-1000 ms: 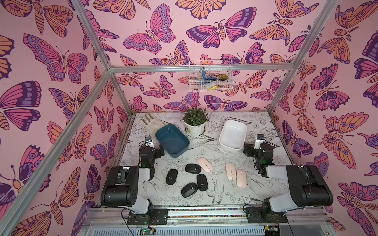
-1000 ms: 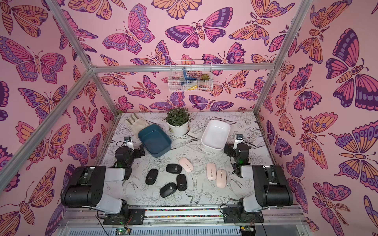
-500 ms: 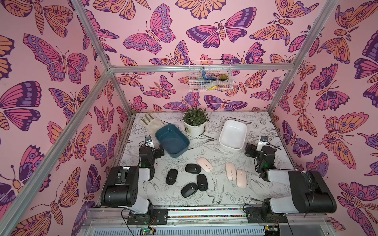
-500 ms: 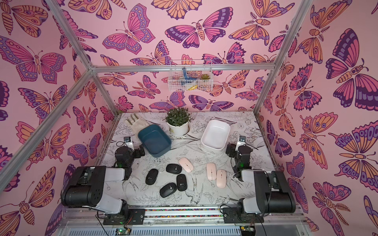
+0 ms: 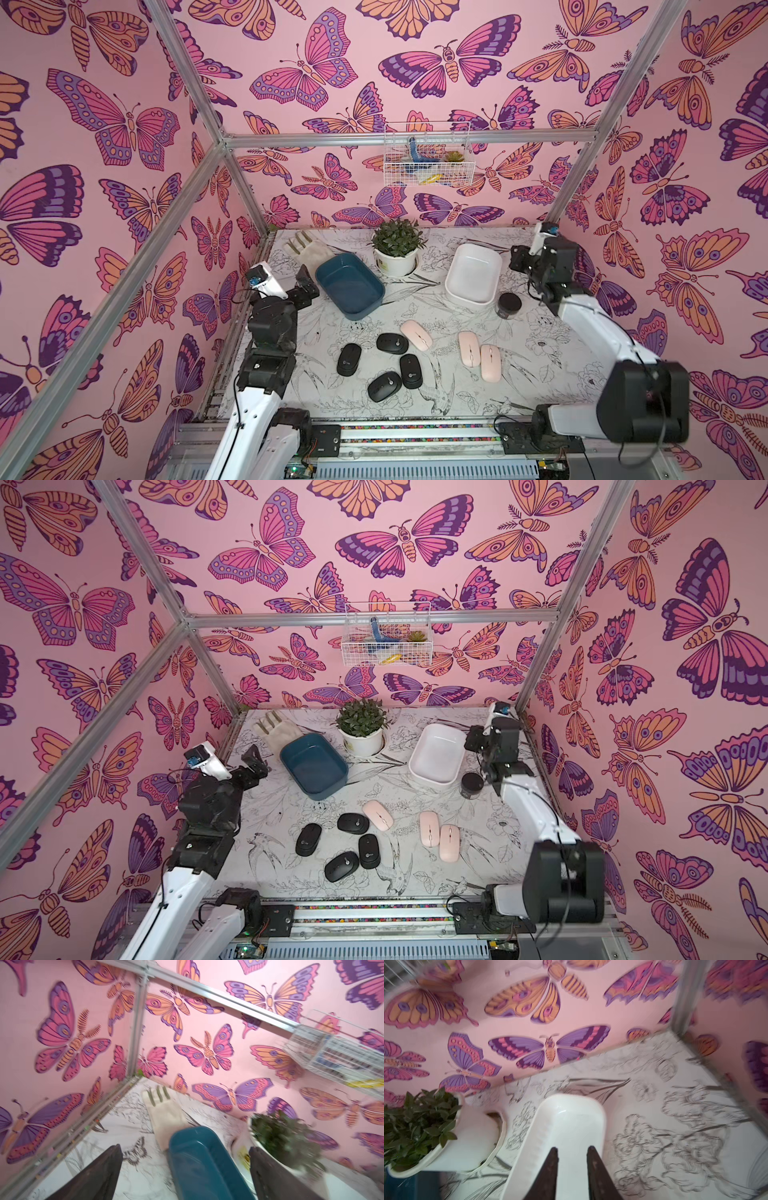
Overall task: Place the mice by color into the storage box
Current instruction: Move the storage box to the center of the board.
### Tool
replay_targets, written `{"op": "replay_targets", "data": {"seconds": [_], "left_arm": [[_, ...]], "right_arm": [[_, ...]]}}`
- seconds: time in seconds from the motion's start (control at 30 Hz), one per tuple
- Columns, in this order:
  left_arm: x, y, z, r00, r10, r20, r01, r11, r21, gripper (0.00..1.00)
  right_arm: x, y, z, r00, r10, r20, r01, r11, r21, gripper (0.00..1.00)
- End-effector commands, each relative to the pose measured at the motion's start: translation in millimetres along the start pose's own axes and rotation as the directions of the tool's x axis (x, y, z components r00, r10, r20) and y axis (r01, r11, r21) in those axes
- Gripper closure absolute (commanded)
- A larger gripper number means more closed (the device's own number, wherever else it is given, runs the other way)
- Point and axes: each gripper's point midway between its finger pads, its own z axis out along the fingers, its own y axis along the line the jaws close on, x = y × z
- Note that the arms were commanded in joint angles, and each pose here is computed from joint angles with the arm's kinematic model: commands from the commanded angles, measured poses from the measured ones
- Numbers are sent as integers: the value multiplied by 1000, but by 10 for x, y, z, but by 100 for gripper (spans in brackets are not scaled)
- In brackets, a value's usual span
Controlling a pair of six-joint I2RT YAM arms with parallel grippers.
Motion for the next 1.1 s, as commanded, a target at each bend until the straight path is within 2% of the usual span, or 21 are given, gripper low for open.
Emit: {"op": "replay_targets", "data": {"seconds": [0.0,0.1,0.13,0.23,0.4,0.6,0.9,1.07], "left_arm": [[953,-163,-178,895,18,-446,-17,1000,5,0],[1244,-500,-273,820,156,-550,-142,987,68,0],[1332,-602,-290,798,176,-576,-154,984,88,0],[1577,-824,-334,747,182,-639,-130,983,127,0],[1771,-996,-345,705,203,-680,-130,979,157,0],[1834,-1035,-341,698,187,-691,-101,981,164,0],[1952,-1035,-373,679,185,-710,-80,981,179,0],[2030,-1005,-413,667,184,-722,-67,980,188,0]], "right_arm": [[987,190,373,911,52,-410,-78,996,-47,81],[1297,346,625,857,25,-515,-60,997,-51,84],[1390,377,686,841,23,-540,-57,997,-48,85],[1630,461,766,806,5,-592,-42,998,-50,86],[1933,741,709,760,-97,-643,19,992,-127,86],[2249,869,463,704,-182,-687,83,981,-174,86],[2858,845,-198,557,-303,-773,245,949,-196,87],[3101,760,-522,529,-288,-799,279,947,-157,86]]}}
